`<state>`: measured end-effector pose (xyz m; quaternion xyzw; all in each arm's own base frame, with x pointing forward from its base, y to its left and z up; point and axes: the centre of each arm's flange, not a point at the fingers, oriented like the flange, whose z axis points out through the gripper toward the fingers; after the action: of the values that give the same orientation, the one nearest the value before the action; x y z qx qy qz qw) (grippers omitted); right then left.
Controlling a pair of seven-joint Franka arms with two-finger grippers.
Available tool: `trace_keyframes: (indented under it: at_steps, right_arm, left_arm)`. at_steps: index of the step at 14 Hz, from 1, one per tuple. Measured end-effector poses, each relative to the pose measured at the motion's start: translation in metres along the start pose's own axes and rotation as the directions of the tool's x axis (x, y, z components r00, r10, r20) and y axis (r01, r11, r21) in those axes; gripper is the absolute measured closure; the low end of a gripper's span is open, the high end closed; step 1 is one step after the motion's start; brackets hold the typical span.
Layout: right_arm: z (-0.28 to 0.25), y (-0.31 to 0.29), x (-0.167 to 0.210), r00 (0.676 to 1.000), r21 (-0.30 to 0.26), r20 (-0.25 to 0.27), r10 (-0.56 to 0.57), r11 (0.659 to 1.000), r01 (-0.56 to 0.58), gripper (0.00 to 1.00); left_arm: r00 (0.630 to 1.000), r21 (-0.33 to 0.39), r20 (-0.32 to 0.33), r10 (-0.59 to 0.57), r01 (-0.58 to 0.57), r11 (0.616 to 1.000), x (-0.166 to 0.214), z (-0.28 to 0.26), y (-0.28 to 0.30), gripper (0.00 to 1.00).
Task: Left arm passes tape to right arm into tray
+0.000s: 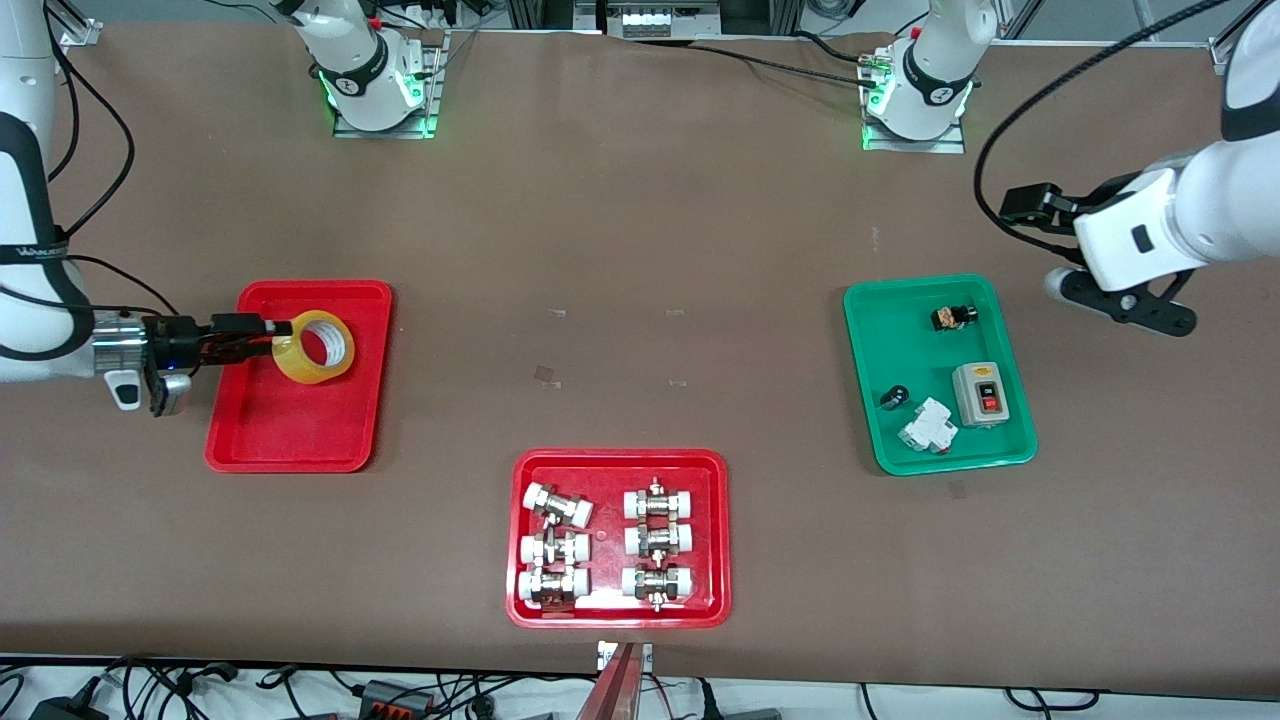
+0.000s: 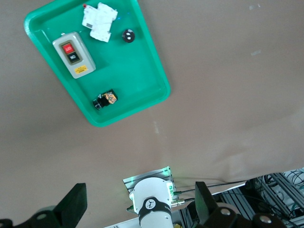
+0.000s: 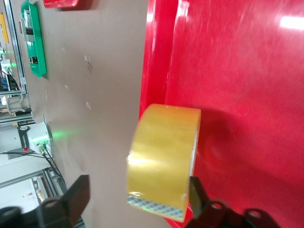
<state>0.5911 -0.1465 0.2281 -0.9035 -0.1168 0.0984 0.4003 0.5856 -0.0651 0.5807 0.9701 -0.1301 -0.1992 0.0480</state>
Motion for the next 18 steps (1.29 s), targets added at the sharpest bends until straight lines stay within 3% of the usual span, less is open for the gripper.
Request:
trace_keyframes:
  at_steps: [4, 7, 10, 14, 16, 18]
  right_arm:
    - [-0.018, -0.008, 0.010, 0.999, -0.031, -0.019, -0.039, 0.999, 0.039, 0.00]
    - [-0.033, -0.016, 0.018, 0.997, -0.067, -0.025, -0.074, 0.995, 0.072, 0.00]
    - [-0.043, -0.034, 0.030, 0.993, -0.125, 0.003, -0.120, 0.985, 0.119, 0.00]
    - [-0.065, -0.097, 0.045, 0.989, -0.309, 0.083, -0.124, 0.940, 0.144, 0.00]
    - [-0.080, -0.151, 0.049, 0.993, -0.416, 0.085, -0.086, 0.902, 0.113, 0.00]
    - [-0.092, -0.209, 0.048, 0.998, -0.502, 0.053, -0.035, 0.863, 0.057, 0.00]
  left_arm:
    - [0.992, 0.048, -0.066, -0.103, 0.106, 0.993, -0.016, -0.021, -0.032, 0.00]
    - [0.975, 0.075, -0.195, -0.110, 0.127, 0.989, -0.021, -0.029, -0.031, 0.00]
    - [0.965, 0.073, -0.229, -0.126, 0.146, 0.987, -0.032, -0.023, -0.030, 0.00]
    - [0.958, 0.072, -0.248, -0.141, 0.164, 0.984, -0.030, -0.016, -0.014, 0.00]
    - [0.956, 0.069, -0.252, -0.153, 0.175, 0.982, -0.032, -0.015, -0.014, 0.00]
    - [0.947, 0.065, -0.276, -0.163, 0.188, 0.980, -0.033, -0.019, -0.018, 0.00]
